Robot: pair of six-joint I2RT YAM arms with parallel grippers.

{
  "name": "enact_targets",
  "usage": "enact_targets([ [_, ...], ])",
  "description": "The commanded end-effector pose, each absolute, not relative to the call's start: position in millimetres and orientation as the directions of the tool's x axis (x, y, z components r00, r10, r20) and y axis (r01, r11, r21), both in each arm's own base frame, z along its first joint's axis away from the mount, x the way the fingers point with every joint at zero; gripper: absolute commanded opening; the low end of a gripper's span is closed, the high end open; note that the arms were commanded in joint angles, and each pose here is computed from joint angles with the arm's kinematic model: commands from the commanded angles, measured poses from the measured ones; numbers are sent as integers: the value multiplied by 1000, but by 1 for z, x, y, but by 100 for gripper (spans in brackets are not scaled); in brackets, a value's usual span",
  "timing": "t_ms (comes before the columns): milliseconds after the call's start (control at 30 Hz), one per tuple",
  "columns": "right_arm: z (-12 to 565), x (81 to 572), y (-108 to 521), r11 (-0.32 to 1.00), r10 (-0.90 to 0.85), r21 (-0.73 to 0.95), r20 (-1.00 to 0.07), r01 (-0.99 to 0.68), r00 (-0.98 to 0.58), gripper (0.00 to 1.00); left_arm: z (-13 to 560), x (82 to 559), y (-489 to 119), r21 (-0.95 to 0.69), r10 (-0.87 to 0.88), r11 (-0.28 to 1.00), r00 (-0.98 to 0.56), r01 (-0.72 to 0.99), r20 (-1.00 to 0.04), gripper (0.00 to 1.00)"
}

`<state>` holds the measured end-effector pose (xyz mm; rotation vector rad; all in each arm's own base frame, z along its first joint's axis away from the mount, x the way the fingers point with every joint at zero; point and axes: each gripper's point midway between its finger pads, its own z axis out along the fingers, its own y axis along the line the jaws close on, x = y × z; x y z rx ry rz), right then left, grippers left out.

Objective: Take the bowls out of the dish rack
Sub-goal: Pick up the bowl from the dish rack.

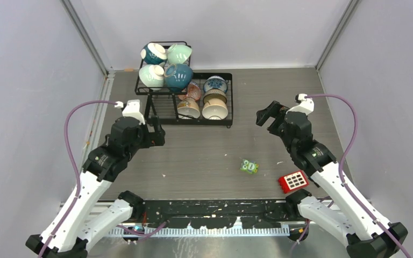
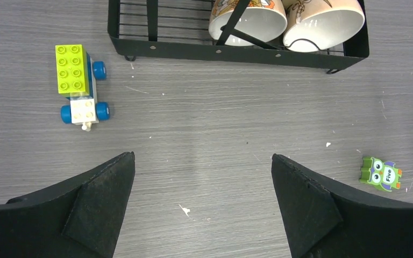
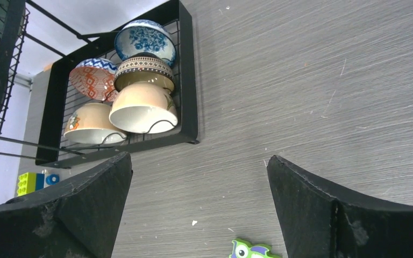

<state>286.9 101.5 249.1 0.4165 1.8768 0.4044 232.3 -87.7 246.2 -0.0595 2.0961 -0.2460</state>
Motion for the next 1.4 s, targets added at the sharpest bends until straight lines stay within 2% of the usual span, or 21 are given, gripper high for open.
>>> enact_targets([
  [0, 271, 293, 93, 863, 505, 496, -834, 100, -223, 100, 261, 236, -91, -230, -170, 970, -456, 80, -873, 100],
  [267, 284, 297, 118, 875, 462, 485, -836, -6, -297, 98, 267, 231, -95, -247, -172, 961, -425, 126, -889, 100],
  [600, 274, 344, 146, 846, 512, 532, -789, 39, -339, 95, 270, 231, -85, -249, -198, 965, -384, 87, -902, 99],
  [733, 249, 375, 156, 883, 454, 463, -798, 81, -397, 86, 269, 229, -79, -260, -221, 963, -340, 74, -914, 98],
  [800, 233, 391, 163, 877, 461, 472, -776, 89, -430, 79, 269, 227, -78, -269, -231, 960, -320, 78, -919, 97],
  [967, 206, 423, 178, 865, 479, 492, -749, 99, -458, 70, 274, 223, -74, -285, -252, 954, -267, 94, -930, 97],
  [1367, 171, 473, 200, 887, 429, 451, -731, 96, -530, 64, 277, 222, -70, -287, -261, 953, -226, 93, -938, 96],
])
